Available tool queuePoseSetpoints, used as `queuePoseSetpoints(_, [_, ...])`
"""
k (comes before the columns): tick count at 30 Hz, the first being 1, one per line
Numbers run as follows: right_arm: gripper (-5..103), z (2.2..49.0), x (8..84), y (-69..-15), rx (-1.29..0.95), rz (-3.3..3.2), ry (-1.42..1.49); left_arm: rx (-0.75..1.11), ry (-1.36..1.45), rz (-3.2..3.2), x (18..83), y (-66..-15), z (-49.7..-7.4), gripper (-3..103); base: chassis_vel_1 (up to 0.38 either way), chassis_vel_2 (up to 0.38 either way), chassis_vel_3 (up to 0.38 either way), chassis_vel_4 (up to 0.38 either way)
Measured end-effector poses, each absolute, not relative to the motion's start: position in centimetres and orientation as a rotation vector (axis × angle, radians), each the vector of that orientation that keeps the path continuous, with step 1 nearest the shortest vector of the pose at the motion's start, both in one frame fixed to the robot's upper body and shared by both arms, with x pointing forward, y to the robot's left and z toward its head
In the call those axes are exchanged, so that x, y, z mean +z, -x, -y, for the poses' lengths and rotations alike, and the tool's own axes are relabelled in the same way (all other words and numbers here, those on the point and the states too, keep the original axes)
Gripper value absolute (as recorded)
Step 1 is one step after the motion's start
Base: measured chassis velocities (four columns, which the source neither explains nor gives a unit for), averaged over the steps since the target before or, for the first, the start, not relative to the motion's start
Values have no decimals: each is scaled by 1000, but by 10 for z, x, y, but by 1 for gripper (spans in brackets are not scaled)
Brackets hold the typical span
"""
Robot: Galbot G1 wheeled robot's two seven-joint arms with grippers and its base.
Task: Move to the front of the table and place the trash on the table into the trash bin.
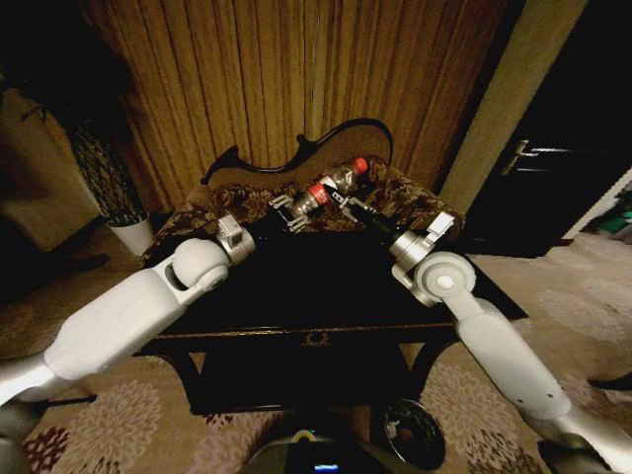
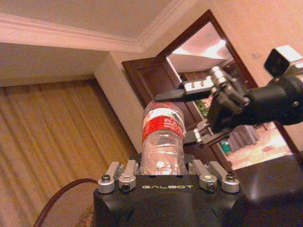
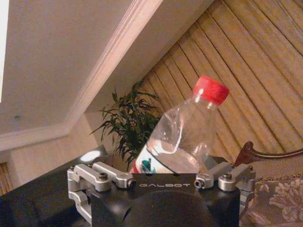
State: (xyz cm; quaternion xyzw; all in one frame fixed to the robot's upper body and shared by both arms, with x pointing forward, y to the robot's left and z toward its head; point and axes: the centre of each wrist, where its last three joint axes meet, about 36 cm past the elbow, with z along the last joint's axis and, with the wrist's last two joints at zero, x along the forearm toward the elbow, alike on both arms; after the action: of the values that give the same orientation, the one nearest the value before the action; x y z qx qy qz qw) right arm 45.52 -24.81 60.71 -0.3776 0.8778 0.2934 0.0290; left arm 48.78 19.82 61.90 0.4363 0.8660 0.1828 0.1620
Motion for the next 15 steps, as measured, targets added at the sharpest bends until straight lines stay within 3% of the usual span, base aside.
queuePoseSetpoints(8, [103, 252, 603, -452, 881, -2725, 1141, 506, -1299, -2437, 622, -481, -176, 40, 0, 0, 0, 0])
queuePoseSetpoints(11, [89, 257, 604, -448, 861, -2732, 1128, 503, -1305, -2446, 621, -477, -171, 40, 0, 0, 0, 0])
queuePoseSetpoints(14, [84, 260, 605, -446, 854, -2734, 1123, 504, -1304, -2450, 621, -476, -170, 40, 0, 0, 0, 0])
queuePoseSetpoints(15, [73, 261, 605, -445, 852, -2735, 1120, 506, -1304, -2451, 621, -475, -169, 40, 0, 0, 0, 0])
